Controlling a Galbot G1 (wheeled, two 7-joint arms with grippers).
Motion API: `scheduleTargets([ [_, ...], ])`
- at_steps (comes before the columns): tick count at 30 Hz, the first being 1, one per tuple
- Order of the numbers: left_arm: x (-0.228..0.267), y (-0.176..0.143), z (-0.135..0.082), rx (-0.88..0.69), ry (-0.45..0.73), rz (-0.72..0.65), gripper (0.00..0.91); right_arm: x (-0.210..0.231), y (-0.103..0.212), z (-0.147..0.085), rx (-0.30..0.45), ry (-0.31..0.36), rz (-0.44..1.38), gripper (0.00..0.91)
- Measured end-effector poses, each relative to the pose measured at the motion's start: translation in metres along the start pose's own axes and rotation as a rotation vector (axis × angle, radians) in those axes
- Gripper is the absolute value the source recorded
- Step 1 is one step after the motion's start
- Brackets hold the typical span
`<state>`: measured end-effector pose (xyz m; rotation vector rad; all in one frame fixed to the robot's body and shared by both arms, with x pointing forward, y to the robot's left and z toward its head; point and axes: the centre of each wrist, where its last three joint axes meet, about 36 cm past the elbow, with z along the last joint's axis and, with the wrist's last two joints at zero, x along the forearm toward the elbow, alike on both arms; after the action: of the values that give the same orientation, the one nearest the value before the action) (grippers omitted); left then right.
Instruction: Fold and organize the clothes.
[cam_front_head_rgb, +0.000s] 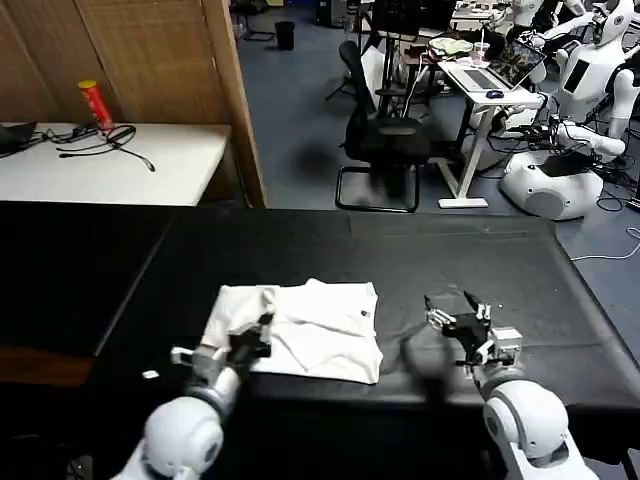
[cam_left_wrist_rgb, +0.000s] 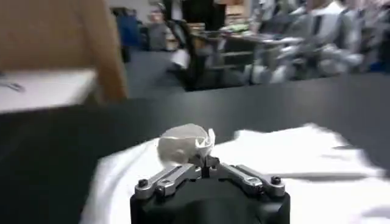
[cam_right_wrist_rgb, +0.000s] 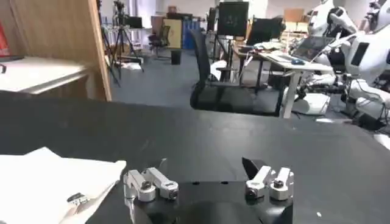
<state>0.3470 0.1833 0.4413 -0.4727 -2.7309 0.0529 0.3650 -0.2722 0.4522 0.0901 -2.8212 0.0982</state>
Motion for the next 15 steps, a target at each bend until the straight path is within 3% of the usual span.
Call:
scheduleTargets([
  [15, -0.033, -0.062, -0.013, 0.150, -0.082, 0.196, 0.000, 0.002, 0.002, 0.003, 0.003, 0.006, -0.007, 0.878],
])
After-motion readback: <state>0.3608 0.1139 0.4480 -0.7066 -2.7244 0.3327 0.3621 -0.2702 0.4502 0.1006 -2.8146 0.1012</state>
